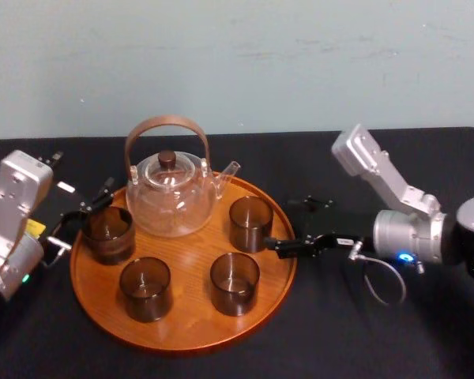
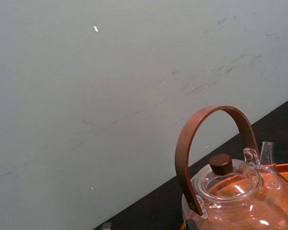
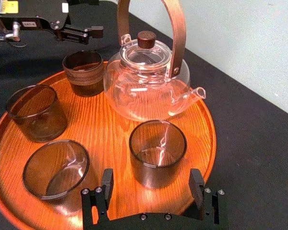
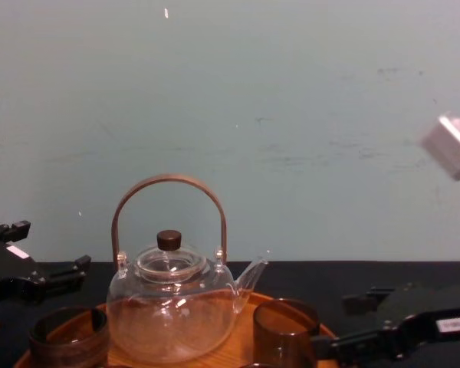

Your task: Pick up the glass from the table and place it on the tray.

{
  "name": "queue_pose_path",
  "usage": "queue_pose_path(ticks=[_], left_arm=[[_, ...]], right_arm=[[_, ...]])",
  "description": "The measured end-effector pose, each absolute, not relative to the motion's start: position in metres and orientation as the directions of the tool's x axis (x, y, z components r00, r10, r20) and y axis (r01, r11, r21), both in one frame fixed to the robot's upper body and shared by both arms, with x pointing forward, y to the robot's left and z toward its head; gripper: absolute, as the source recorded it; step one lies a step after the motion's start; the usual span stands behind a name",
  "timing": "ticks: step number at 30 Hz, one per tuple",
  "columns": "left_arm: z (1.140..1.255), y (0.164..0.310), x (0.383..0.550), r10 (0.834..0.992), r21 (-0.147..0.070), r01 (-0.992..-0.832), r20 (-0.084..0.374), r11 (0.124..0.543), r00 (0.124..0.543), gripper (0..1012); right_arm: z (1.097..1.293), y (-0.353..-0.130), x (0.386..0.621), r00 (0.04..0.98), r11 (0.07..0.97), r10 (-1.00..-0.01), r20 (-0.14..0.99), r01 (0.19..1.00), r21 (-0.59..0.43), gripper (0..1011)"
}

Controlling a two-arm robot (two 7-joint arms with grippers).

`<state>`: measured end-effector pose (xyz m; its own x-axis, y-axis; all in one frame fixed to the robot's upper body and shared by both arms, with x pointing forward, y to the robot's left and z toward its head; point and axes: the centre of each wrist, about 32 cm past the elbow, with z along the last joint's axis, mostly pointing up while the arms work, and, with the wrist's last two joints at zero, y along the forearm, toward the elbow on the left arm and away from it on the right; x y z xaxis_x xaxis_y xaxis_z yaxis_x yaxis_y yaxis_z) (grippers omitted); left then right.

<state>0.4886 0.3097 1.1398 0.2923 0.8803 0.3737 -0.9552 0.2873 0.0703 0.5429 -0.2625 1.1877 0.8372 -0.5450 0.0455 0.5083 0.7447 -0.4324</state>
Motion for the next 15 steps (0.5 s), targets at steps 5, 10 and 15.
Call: queue_pose_path(ticks=[5,10,15], left_arm=[[1.14,0.31,0.489,0.88,0.07,-0.955,0.374,0.287,0.292,1001],[1.14,0.31,0.489,0.88,0.07,-0.955,0.374,0.287,0.292,1002],[1.14,0.31,0.489,0.88,0.07,-0.955,0.374,0.287,0.292,1001]], right_arm=[[1.194,-0.277,0.531,0.831,0.745,-0.553,0.055,0.523,-0.413,1002],[1.2,-0.291,0.518,0.816,0.739,-0.573,0.072,0.553,-0.386,1003],[1.202,-0.299,0.507,0.774,0.713,-0.626,0.097,0.618,-0.331,1003]])
